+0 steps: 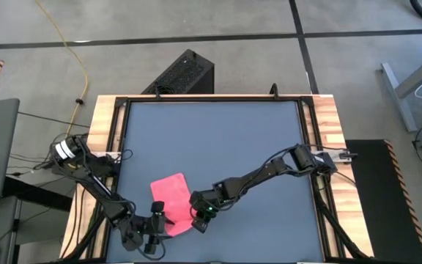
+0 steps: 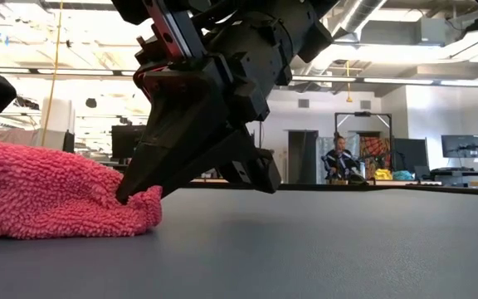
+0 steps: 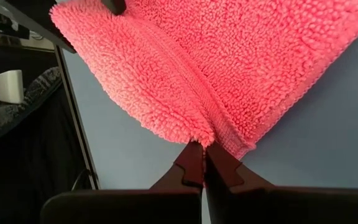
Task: Roll towel
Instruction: Roll the pink towel
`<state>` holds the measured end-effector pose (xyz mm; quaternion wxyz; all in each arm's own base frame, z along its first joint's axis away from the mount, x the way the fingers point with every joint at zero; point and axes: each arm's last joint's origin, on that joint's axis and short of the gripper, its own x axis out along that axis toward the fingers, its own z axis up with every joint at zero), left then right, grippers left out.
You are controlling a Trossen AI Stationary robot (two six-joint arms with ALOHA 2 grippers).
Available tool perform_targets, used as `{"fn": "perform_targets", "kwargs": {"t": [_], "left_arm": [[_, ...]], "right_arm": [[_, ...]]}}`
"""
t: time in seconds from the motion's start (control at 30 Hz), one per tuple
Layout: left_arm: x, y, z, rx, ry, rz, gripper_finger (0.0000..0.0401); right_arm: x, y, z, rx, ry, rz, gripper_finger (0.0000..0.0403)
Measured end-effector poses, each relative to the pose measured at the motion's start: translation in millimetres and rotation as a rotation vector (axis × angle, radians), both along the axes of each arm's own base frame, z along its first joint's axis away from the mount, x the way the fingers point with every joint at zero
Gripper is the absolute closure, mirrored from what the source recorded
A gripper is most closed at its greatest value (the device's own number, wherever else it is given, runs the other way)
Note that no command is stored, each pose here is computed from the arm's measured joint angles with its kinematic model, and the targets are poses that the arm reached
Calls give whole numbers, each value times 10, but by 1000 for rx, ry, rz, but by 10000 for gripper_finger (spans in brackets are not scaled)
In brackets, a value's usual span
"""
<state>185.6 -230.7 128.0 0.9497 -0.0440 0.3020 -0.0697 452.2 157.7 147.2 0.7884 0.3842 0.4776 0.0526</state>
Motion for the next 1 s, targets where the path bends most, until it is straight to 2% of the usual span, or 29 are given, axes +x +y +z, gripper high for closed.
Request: {"fn": "perform_targets", "kwargs": {"t": [0.13, 0.23, 0.5, 0.73, 1.0], "left_arm": [[1, -1, 2, -18, 1, 12, 198], [1, -2, 2, -43, 8, 26, 231], [-7, -29, 0, -87, 60, -33, 384], [10, -88, 47, -101, 82, -117, 400], [-1, -79, 31, -99, 102, -108, 401]], "right_arm": [[-3, -1, -3, -2, 4, 0, 383], [-3, -1, -3, -2, 4, -1, 383], [-1, 0, -1, 3, 4, -6, 383], [36, 45, 47, 1, -76, 4, 377], [27, 79, 53, -43, -128, 98, 311]]}}
